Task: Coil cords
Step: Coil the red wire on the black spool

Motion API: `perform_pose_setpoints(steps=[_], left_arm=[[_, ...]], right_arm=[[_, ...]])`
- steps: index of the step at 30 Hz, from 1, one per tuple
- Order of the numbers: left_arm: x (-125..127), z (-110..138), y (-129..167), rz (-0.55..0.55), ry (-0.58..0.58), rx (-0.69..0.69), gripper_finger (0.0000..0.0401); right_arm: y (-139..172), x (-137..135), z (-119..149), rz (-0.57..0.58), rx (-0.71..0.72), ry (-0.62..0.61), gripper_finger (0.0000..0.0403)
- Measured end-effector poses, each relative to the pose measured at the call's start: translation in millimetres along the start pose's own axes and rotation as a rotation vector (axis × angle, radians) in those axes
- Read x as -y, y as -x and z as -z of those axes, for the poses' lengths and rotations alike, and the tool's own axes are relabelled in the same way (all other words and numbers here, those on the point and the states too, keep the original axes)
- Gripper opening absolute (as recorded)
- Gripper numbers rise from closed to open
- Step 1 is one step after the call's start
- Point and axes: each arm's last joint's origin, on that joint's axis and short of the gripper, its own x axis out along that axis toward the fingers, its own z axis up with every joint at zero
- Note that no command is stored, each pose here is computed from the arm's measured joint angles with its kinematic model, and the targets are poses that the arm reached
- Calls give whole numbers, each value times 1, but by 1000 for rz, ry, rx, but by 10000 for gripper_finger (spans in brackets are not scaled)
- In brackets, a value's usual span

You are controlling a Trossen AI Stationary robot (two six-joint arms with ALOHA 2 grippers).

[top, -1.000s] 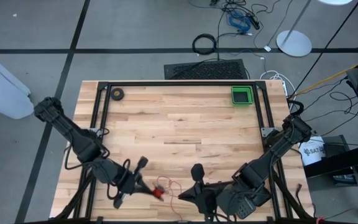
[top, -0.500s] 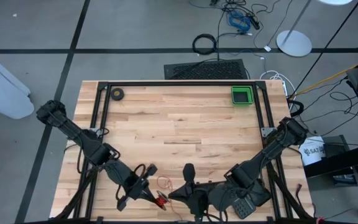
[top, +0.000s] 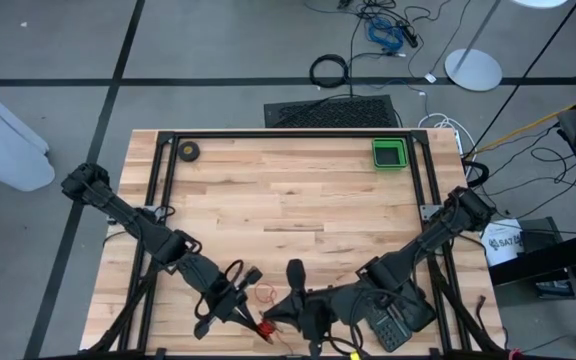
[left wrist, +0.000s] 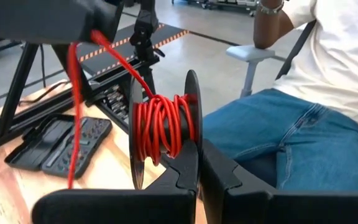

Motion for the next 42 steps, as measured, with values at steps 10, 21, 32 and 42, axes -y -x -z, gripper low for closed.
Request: perform_pose_setpoints(steps=[10,21,32,42], left_arm=[[1,-1,0,19,-4,18,6],[3,-5,0,72,-13,60,6],[15,-10,-1,117,-151,107,6],[27,-39,3,64,-240,178,6]], right_arm=[[-9,14,8,-101,28,-102,0],[-32,16,30,-166,-1,-147,0],[-33,18,32,-247,13,-212,20],[-21,18,23,-269,-2,-228,91]])
